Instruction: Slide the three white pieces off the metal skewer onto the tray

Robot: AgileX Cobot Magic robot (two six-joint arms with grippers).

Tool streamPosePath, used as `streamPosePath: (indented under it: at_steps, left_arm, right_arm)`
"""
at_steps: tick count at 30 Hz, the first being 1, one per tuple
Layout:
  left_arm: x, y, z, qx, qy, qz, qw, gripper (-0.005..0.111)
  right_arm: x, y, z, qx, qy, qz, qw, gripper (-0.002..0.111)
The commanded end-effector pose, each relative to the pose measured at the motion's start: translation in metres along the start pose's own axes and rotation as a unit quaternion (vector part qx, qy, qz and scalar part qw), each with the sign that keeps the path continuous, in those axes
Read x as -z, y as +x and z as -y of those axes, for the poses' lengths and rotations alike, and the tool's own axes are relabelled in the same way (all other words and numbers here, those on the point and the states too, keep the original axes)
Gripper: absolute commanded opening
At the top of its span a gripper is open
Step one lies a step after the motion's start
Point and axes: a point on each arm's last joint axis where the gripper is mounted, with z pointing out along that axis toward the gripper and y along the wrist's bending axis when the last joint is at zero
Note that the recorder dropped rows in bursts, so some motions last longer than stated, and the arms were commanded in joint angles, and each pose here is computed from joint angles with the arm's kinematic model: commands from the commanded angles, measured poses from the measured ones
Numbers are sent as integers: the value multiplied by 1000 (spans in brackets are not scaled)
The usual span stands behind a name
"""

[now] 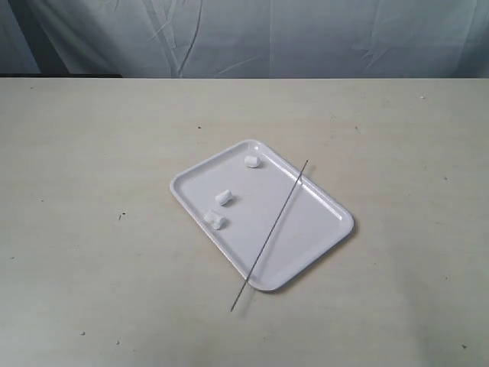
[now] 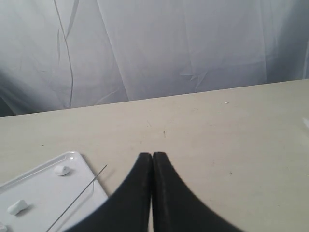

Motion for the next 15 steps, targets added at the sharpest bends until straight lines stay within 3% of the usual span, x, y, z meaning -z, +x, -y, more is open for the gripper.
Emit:
streamPosePath:
  at_steps: [1,5,7,15]
  left_arm:
    - [12,-6,-7,-40,-38,44,998,0]
    - [16,-9,-14,-80,-85,55,992,0]
    - [17,-9,-16,-85,-97,56,990,0]
    - [22,7,-15,-76,-85,58,992,0]
  right_arm:
    - [-1,19,5,4,10,-7,1000,0]
    - [0,47,16,97,37,-3,995,0]
    - [4,58,16,141,29,-56,988,0]
    - [12,54,15,41,31,-2,999,-1]
